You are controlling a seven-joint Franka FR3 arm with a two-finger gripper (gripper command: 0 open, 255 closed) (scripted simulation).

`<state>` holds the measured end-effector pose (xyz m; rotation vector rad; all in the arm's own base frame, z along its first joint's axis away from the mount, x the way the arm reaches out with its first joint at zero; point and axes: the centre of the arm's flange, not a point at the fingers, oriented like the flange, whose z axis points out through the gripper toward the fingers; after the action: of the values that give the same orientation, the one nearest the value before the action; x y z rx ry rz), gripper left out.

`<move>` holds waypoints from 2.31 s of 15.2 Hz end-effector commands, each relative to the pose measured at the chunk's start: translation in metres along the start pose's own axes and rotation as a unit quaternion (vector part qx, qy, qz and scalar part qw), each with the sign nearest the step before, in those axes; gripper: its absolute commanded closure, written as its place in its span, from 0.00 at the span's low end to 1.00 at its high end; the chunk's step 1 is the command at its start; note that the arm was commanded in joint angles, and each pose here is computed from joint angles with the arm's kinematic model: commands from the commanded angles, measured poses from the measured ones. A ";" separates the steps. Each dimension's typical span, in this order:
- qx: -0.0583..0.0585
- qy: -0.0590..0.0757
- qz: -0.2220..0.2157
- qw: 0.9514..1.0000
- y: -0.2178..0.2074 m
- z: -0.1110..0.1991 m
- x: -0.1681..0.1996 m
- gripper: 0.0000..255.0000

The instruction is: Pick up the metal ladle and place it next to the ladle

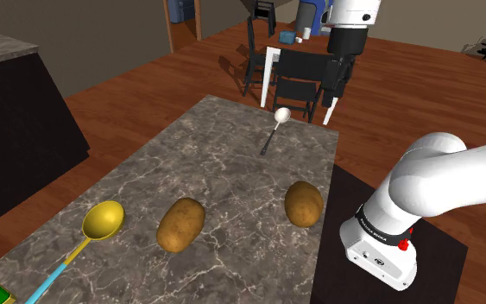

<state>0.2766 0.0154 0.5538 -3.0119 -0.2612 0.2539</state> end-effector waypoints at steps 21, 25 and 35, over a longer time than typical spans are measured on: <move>-0.049 0.070 0.586 0.805 0.061 0.132 0.188 0.00; -0.052 0.074 0.621 0.779 0.075 0.150 0.197 0.00; -0.052 0.074 0.621 0.779 0.081 0.179 0.198 0.00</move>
<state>0.4510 -0.0113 0.3375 -2.7177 1.7851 0.0683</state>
